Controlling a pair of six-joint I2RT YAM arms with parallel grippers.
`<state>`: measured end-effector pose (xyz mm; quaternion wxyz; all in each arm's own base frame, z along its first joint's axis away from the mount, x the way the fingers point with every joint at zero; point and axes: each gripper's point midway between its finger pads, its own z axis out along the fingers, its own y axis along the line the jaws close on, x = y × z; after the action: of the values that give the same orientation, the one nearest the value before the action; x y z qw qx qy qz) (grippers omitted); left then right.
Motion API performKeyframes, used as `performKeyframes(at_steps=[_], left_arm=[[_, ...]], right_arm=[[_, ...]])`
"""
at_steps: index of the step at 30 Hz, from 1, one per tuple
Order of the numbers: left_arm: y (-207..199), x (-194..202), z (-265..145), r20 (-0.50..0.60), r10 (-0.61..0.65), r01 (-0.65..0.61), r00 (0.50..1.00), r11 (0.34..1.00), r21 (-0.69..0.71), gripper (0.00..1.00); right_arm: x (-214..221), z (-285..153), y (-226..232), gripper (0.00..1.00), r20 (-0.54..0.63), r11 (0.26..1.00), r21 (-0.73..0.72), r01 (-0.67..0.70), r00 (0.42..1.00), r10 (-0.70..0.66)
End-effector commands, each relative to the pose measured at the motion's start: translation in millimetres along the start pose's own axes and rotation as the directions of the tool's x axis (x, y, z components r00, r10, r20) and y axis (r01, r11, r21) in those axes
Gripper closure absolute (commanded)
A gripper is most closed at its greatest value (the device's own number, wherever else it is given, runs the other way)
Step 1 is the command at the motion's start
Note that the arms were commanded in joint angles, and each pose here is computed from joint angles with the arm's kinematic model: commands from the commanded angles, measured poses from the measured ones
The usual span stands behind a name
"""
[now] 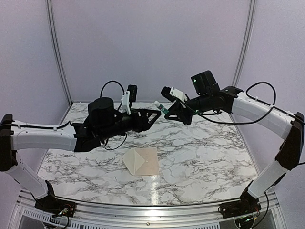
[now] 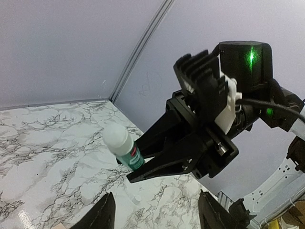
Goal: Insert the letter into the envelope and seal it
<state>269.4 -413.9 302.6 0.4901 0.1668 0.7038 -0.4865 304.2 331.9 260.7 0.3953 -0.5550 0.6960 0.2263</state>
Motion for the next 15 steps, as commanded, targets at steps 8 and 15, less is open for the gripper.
performKeyframes(at_steps=[8,15], left_arm=[[-9.8,-34.0,-2.7,0.338,0.029,-0.034,0.941,0.999,0.010,0.39],[-17.9,-31.6,10.4,0.352,-0.008,-0.022,0.936,0.996,0.082,0.43]], right_arm=[[-42.5,-17.2,27.5,0.97,0.188,0.951,-0.271,-0.147,0.961,0.202],[-43.9,-17.3,37.0,0.96,0.197,0.928,-0.338,-0.155,0.953,0.231]])
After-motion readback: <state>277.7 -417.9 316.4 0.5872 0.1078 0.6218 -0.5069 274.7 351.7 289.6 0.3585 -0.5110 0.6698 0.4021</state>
